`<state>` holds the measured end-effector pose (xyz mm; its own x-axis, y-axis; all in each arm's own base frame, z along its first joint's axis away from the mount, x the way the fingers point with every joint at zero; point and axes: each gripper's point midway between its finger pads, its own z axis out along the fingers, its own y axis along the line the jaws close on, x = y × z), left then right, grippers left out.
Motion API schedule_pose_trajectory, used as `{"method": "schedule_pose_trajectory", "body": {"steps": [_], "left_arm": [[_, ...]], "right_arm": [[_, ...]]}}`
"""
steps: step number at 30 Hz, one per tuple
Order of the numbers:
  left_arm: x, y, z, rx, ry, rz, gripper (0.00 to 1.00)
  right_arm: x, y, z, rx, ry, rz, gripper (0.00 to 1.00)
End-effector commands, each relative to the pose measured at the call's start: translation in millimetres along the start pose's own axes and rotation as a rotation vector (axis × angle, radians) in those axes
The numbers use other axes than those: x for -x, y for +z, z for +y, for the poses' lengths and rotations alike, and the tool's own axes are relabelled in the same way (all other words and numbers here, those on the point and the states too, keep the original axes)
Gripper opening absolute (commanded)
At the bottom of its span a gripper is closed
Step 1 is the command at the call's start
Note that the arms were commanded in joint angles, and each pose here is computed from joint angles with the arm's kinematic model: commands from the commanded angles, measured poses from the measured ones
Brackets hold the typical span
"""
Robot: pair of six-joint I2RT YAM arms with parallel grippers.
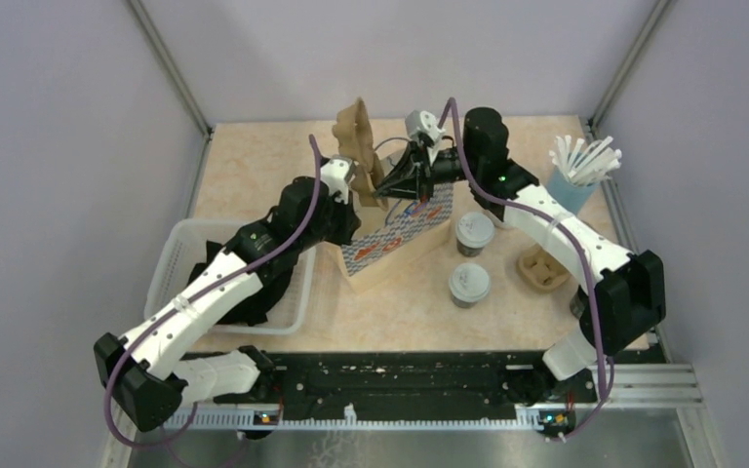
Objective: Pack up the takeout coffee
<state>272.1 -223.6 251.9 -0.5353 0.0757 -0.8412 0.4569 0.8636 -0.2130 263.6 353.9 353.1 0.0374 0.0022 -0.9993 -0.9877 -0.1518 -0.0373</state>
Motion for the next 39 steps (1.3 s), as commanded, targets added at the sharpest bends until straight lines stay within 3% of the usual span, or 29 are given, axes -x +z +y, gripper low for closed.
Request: {"method": "schedule_pose_trajectory", "body": {"steps": [1, 7, 13, 18, 24, 32, 39], "left_arm": [[31, -11, -4, -0.027, -0.012, -0.157, 0.11], [24, -13, 0, -0.012, -0.003, -0.146, 0.09], [24, -15, 1, -0.012, 0.013, -0.144, 0.09], [26, -14, 11, 0.047, 0.031, -0.137, 0.06], [26, -9, 21, 0.113, 0.034, -0.124, 0.05], [35, -9, 35, 0.194, 0.043, -0.149, 0.04], [43, -8, 41, 0.240, 0.052, -0.162, 0.02]], "right_arm": [[-22, -10, 8, 0.017, -0.084, 0.089, 0.00], [-23, -29, 3, -0.052, -0.132, 0.146, 0.00], [-43, -54, -7, -0.090, -0.267, 0.350, 0.00], [-68, -80, 3, -0.075, -0.234, 0.569, 0.00], [-72, -82, 14, -0.074, -0.282, 0.663, 0.00], [-74, -77, 8, -0.088, -0.257, 0.667, 0.00], [-81, -88, -1, -0.122, -0.271, 0.779, 0.00]]}}
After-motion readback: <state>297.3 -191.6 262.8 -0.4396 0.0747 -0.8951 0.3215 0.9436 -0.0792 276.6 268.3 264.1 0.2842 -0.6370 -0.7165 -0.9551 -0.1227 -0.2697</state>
